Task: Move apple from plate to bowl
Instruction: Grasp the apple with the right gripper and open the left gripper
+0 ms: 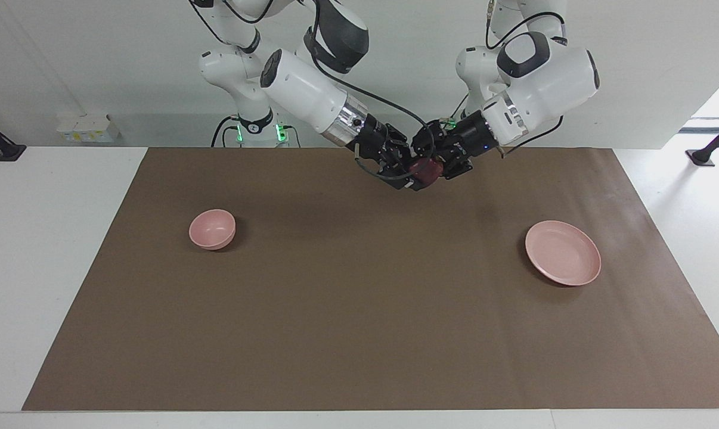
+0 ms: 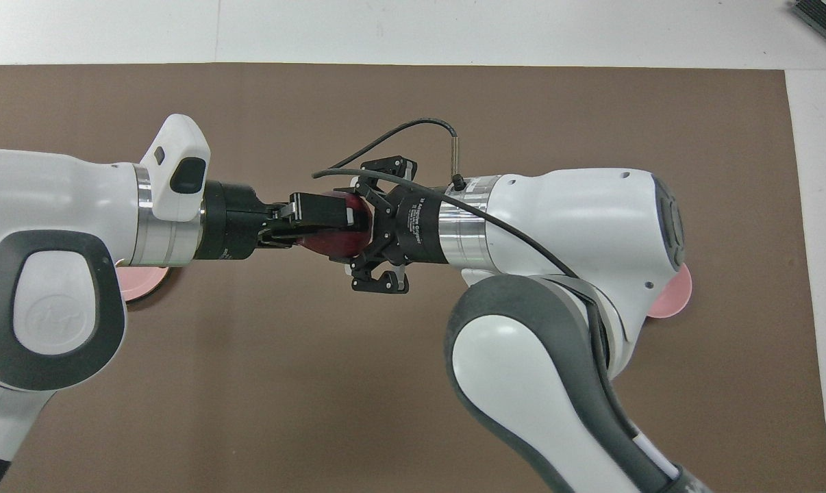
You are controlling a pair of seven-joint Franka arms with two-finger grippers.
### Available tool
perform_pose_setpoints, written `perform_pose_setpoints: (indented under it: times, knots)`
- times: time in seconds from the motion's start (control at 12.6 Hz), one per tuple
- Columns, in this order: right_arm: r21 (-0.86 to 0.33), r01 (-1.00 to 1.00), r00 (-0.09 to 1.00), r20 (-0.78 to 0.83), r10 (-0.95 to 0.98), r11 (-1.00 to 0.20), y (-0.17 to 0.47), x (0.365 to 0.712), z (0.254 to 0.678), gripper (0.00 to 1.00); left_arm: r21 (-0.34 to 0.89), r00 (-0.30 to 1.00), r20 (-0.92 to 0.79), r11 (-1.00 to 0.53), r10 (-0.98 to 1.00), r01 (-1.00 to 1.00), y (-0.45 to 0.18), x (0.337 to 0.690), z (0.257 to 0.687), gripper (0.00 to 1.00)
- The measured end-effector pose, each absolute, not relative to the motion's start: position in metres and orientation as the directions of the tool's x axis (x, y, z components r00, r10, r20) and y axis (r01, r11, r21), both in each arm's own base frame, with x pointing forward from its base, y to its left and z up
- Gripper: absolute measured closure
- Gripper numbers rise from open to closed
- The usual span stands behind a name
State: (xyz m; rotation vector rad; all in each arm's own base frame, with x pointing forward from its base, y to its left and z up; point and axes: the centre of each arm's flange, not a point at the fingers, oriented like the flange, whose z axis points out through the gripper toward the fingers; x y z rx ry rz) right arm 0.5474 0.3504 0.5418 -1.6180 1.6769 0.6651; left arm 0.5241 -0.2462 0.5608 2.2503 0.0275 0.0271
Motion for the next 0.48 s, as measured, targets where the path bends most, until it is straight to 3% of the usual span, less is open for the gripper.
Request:
perform_pose_setpoints:
  times: [0.32,0.48]
  knots:
    - [-0.108,-0.991,0.033,-0.773,-0.633,0.080,0.3506,0.5473,0.5419,0.23,0.778,1.000,0.006,-0.628,0.029,0.014,-0.2464,0.5236,0.5615,0.22]
    - [-0.092,-0.994,0.033,-0.765,-0.643,0.059,0.3494,0.5470,0.5378,0.25,0.780,0.999,0.007,-0.626,0.032,0.015,-0.2453,0.5224,0.5668,0.01]
